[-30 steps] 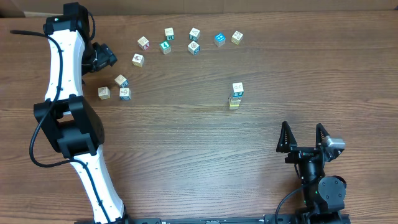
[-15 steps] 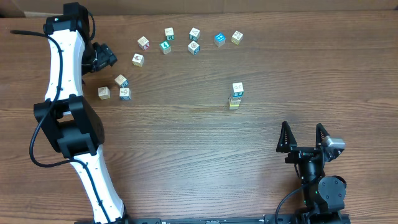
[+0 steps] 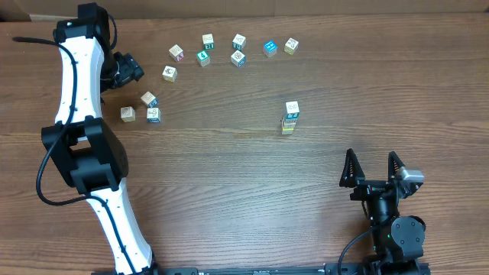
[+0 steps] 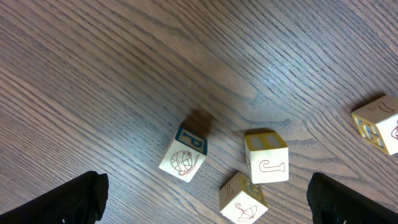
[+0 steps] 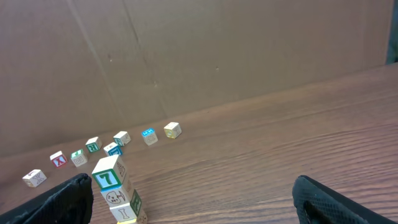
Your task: Form a tower
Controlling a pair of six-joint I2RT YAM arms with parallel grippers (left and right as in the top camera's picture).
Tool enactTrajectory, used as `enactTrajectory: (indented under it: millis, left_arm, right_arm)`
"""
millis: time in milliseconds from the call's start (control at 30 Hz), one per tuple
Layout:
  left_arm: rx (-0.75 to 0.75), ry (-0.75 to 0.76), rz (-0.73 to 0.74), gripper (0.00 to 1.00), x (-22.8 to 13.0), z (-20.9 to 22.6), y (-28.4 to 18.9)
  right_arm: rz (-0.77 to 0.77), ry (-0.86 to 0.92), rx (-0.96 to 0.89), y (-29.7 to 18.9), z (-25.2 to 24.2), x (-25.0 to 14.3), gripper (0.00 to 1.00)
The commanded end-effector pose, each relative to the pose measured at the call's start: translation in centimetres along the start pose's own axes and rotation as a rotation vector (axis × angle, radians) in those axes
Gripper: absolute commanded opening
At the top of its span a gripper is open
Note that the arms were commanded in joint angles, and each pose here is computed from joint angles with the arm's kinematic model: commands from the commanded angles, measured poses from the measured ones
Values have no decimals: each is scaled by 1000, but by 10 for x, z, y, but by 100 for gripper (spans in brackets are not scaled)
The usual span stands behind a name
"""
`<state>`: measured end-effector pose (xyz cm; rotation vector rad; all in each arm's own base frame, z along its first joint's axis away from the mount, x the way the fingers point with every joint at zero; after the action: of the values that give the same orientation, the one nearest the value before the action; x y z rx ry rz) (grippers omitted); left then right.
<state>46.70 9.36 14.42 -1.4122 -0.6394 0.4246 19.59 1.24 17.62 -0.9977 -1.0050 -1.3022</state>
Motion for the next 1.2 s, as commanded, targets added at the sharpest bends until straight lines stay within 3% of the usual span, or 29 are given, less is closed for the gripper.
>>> enactTrajectory:
  millis: [0, 267, 1167]
  left_arm:
    - [0, 29, -9, 99, 2, -4, 0]
    - [0, 29, -8, 100, 1, -4, 0]
    - [0, 29, -9, 99, 2, -4, 0]
  right_arm:
    - [-1, -27, 0, 0, -1, -2, 100]
    - [25, -342, 132, -1, 14, -9, 100]
    - [27, -341, 137, -1, 14, -10, 100]
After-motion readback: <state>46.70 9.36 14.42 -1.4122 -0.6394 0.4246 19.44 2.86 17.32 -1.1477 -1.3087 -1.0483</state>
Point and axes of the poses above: each gripper's point midway between its finger pads, its own y axis out along the fingers, its own z axis along the line the jaws close on, x = y × z, the point moved 5 cm from there along -y, back along the fingers
